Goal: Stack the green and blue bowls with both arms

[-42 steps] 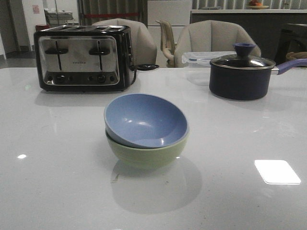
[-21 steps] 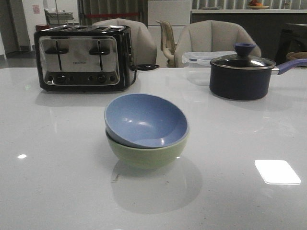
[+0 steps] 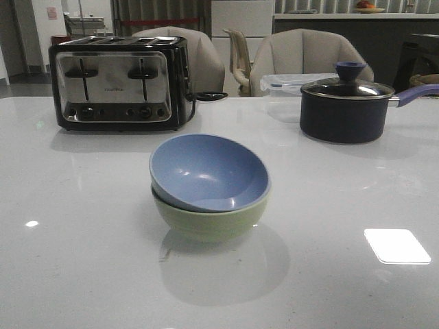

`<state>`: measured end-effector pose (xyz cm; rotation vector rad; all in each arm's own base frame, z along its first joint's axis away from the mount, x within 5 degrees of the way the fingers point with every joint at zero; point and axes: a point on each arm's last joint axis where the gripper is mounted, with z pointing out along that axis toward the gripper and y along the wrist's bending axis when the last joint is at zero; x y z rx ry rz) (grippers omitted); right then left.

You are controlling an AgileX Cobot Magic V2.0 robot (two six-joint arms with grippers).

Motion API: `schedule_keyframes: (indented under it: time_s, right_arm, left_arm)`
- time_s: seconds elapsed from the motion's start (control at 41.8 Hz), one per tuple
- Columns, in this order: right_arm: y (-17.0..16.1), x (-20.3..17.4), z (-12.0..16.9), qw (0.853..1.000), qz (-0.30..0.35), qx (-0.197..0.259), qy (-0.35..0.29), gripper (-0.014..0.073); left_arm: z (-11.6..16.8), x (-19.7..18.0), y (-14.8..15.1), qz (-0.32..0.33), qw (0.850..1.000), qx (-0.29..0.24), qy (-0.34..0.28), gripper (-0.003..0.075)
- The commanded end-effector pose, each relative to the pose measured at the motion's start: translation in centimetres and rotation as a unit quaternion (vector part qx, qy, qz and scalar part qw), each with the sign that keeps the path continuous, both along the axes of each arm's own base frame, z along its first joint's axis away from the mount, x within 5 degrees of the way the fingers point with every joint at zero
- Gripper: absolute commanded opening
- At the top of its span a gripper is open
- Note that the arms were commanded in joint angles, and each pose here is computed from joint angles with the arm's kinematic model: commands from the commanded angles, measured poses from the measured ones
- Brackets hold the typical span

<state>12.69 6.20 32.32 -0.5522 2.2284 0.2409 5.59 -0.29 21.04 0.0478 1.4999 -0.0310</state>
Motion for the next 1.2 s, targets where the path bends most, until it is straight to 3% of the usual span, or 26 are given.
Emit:
schedule_keyframes:
  time_s: [0.0,0.239,0.407,0.599,0.934,1.173]
  right_arm:
    - [-2.2,-1.1,0.7,0.991,-0.057,0.032,-0.119,0.0039]
    - [-5.7,-5.7,-5.3,0.935,-0.179,0.063,-0.301,0.0039]
    - [-6.4,-7.1,-9.5,0.906,-0.226,0.061,-0.353,0.0039]
    - [-6.5,-7.2,-12.1,0.897,-0.237,0.063,-0.367,0.0039]
    - [-6.5,-7.2,-12.0,0.896,-0.238,0.064,-0.369,0.0039]
    - [-6.5,-7.2,-11.5,0.882,-0.247,0.114,-0.385,0.0039]
  left_arm:
    - [0.7,-0.2,0.0,-0.001,0.999,-0.010,-0.049,0.0098]
    - [0.7,-0.2,0.0,-0.001,0.999,-0.010,-0.049,0.0098]
    - [0.7,-0.2,0.0,-0.001,0.999,-0.010,-0.049,0.0098]
    - [0.7,-0.2,0.0,-0.001,0.999,-0.010,-0.049,0.0098]
    - [0.7,-0.2,0.0,-0.001,0.999,-0.010,-0.049,0.0098]
    - [0.7,-0.2,0.0,-0.001,0.999,-0.010,-0.049,0.0098]
